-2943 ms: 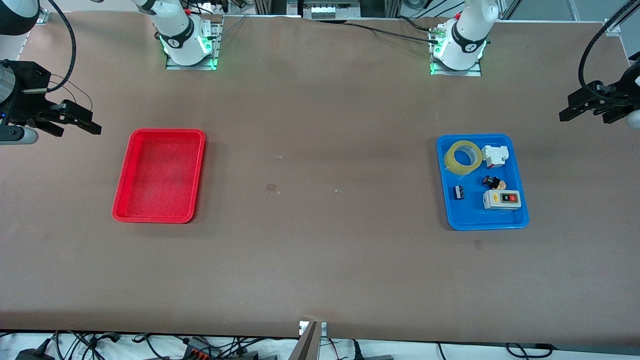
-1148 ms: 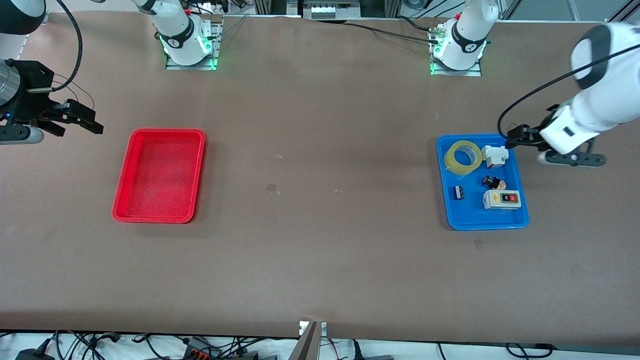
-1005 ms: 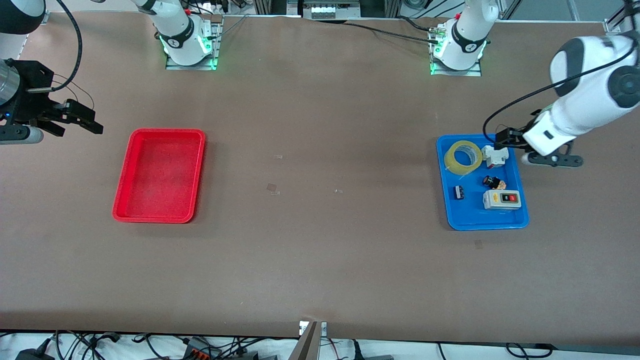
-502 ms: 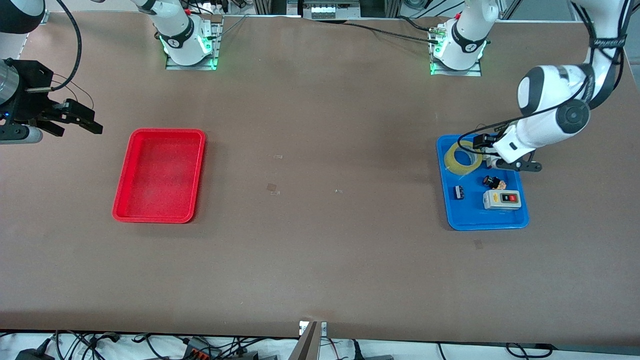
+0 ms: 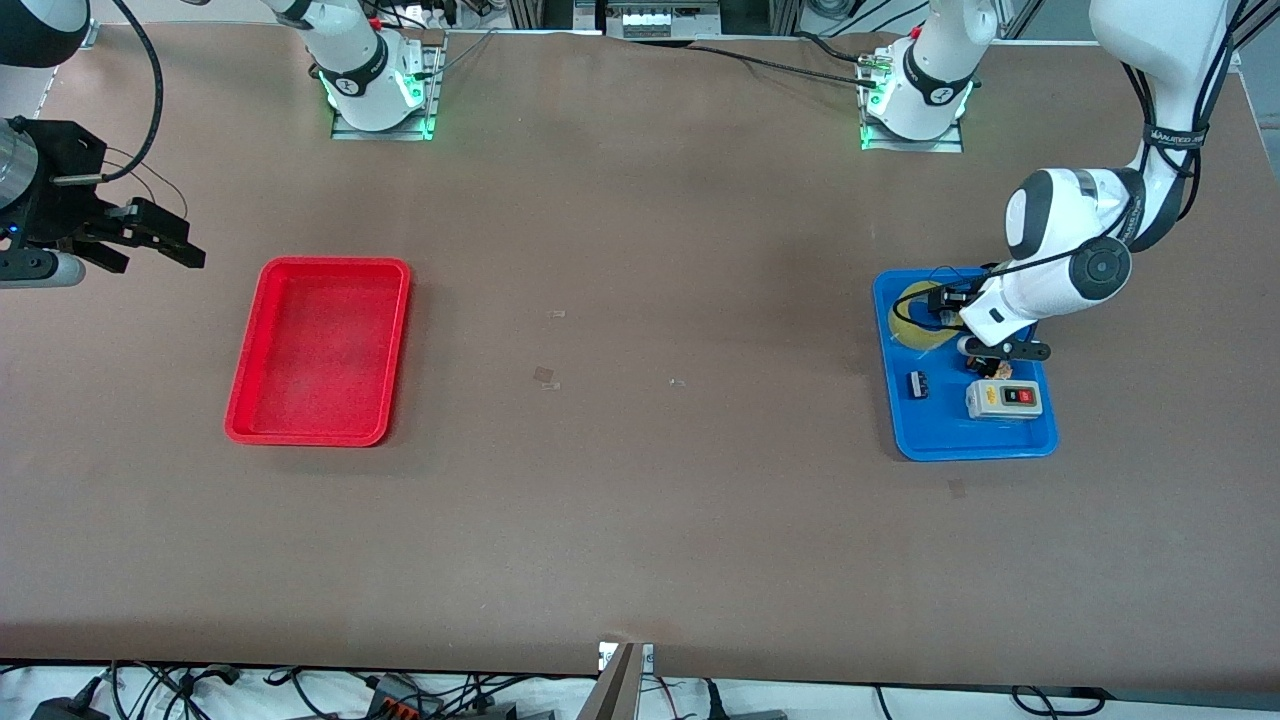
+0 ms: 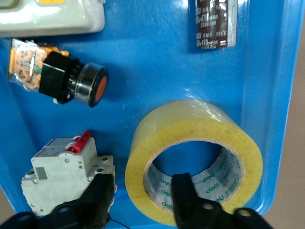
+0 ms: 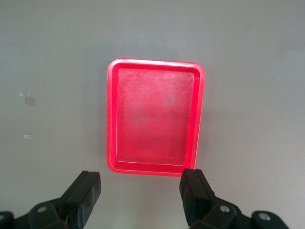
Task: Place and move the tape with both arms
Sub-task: 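Grasp the tape roll with the left gripper and carry it toward the table middle, then set the tape down mid-table and withdraw the left gripper, then reach the right gripper down and grasp the tape roll, then carry the tape with the right gripper into the red tray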
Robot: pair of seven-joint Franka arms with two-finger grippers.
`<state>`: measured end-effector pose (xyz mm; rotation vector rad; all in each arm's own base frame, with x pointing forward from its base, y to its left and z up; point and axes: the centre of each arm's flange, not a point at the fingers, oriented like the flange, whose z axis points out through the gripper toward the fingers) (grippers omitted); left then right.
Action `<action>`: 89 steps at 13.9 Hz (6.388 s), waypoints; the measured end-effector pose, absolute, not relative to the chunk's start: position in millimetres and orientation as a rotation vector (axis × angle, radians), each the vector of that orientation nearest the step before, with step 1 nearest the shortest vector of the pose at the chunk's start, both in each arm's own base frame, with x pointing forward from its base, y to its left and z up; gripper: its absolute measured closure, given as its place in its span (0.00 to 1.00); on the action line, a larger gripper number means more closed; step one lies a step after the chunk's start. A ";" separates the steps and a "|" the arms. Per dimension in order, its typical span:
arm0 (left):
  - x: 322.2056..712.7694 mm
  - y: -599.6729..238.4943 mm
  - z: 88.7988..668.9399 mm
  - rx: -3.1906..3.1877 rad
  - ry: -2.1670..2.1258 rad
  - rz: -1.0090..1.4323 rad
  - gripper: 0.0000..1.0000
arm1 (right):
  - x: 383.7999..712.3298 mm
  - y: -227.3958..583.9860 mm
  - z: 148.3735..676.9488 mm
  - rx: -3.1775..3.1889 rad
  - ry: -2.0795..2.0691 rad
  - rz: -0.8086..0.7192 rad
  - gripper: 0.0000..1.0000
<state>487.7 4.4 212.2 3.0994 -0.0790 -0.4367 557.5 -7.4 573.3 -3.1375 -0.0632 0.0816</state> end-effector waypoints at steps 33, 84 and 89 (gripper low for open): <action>524.6 -461.4 300.4 2.900 0.941 -0.525 0.00 | 560.0 -4.9 571.3 -3.136 -0.070 0.088 0.00; 560.5 18.8 601.7 3.148 -0.114 0.035 0.00 | 507.7 430.7 223.8 -3.140 -0.258 0.302 0.79; 553.0 17.0 597.8 3.145 -0.079 -0.064 0.00 | 591.8 300.8 319.8 -3.115 -0.032 0.246 0.79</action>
